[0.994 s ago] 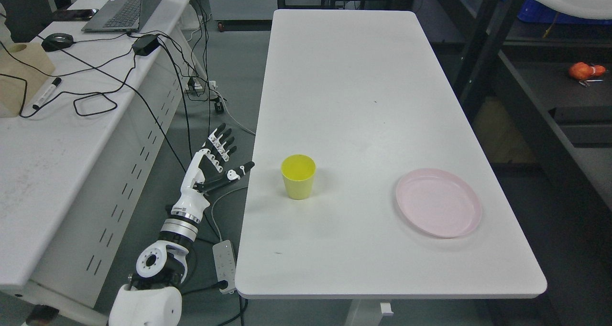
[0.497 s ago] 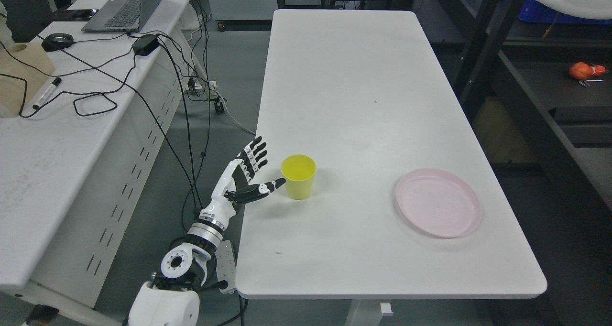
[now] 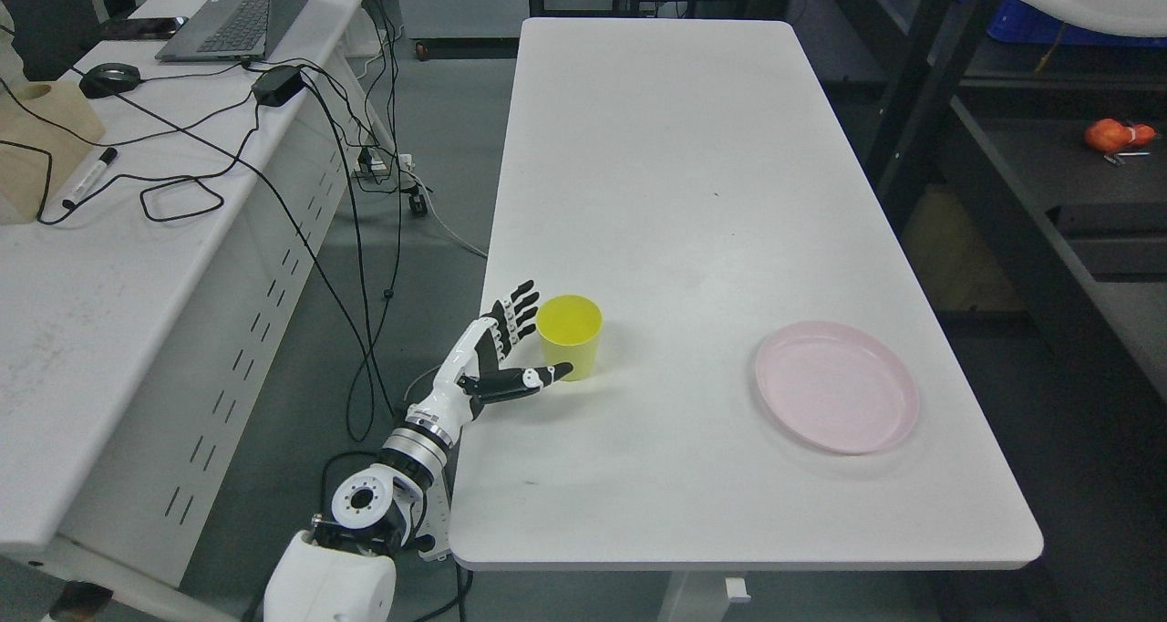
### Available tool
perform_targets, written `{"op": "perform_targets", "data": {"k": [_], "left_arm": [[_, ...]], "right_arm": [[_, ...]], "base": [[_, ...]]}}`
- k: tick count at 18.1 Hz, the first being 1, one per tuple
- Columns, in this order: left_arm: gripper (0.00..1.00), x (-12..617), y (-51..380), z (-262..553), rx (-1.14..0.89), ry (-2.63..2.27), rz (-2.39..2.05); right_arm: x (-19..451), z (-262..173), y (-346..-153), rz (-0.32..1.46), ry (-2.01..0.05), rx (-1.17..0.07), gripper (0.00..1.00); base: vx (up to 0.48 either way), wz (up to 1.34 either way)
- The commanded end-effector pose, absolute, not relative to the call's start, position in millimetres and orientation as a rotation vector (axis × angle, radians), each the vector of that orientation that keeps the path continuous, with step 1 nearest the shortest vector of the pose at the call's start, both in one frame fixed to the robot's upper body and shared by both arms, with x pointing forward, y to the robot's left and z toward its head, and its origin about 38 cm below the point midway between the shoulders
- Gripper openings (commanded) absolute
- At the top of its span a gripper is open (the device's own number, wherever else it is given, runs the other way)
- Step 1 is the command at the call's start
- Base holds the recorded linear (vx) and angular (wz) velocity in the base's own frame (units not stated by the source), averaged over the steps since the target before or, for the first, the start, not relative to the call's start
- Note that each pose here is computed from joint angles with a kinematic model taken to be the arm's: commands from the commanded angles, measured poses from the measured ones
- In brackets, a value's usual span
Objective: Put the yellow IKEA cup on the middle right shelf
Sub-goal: 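Close the left hand fingers around the yellow cup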
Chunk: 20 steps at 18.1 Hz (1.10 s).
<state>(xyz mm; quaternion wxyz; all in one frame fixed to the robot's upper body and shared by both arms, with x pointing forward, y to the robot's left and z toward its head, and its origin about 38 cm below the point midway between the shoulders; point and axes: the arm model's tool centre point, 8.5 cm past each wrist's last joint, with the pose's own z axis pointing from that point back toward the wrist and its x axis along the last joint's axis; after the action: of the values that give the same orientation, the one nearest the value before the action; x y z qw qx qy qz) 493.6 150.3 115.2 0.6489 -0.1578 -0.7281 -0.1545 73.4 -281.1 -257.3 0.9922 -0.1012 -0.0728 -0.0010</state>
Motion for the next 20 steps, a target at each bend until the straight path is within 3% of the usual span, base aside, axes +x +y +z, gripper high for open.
{"op": "perform_targets", "data": {"k": [1, 20], "left_arm": [[0.98, 507.1, 154.2, 103.4, -0.311, -1.591, -0.398], [0.97, 520.8, 128.6, 93.6, -0.296, -1.494, -0.544]], "right_arm": [[64.4, -257.2, -290.9, -0.008, -0.132, -0.216, 0.99], [64.4, -257.2, -290.9, -0.008, -0.132, -0.216, 0.99]], "base": [[0.000, 0.00], [0.000, 0.00]]}}
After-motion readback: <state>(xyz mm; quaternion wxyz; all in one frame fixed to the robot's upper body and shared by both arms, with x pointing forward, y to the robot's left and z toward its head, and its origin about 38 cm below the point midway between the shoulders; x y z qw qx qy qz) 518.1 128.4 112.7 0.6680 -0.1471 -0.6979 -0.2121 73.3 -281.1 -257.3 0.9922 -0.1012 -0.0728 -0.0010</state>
